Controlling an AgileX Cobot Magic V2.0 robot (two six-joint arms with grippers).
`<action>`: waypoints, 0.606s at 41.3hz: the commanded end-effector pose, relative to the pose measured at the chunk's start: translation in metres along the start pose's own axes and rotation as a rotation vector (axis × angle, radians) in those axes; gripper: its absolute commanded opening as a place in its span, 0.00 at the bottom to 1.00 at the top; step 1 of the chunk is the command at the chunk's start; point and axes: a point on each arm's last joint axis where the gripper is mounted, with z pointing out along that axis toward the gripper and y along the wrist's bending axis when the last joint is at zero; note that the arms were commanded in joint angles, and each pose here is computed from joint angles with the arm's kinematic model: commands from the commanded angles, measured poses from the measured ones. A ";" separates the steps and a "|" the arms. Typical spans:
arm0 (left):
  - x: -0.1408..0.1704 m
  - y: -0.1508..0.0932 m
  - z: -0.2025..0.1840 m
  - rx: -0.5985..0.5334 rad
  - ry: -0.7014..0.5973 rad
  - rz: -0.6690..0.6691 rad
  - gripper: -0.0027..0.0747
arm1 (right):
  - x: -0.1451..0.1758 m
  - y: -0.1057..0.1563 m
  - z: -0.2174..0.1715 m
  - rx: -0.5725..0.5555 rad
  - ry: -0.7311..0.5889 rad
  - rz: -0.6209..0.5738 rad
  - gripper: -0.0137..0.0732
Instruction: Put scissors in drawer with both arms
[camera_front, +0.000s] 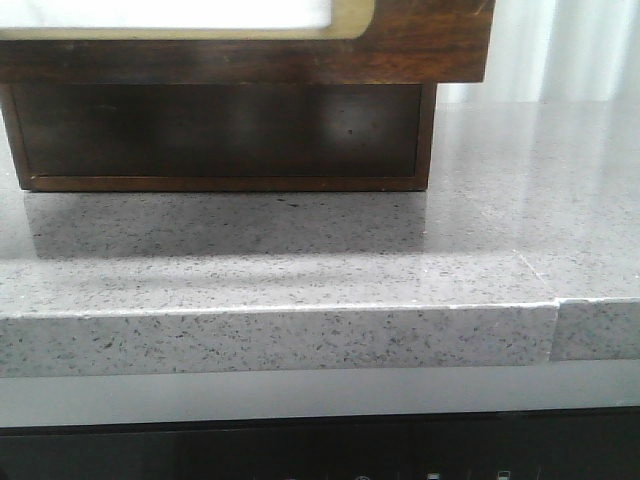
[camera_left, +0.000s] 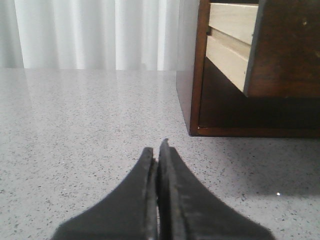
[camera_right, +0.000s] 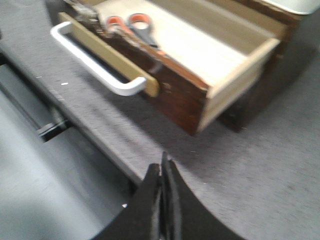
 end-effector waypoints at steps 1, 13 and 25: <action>-0.001 0.000 -0.001 -0.004 -0.083 -0.014 0.01 | 0.001 -0.009 -0.009 0.131 -0.134 -0.005 0.08; -0.001 0.000 -0.001 -0.004 -0.083 -0.014 0.01 | 0.073 -0.020 -0.018 0.506 -0.303 0.027 0.08; -0.001 0.000 -0.001 -0.004 -0.083 -0.014 0.01 | 0.143 -0.023 0.002 0.670 -0.312 0.057 0.08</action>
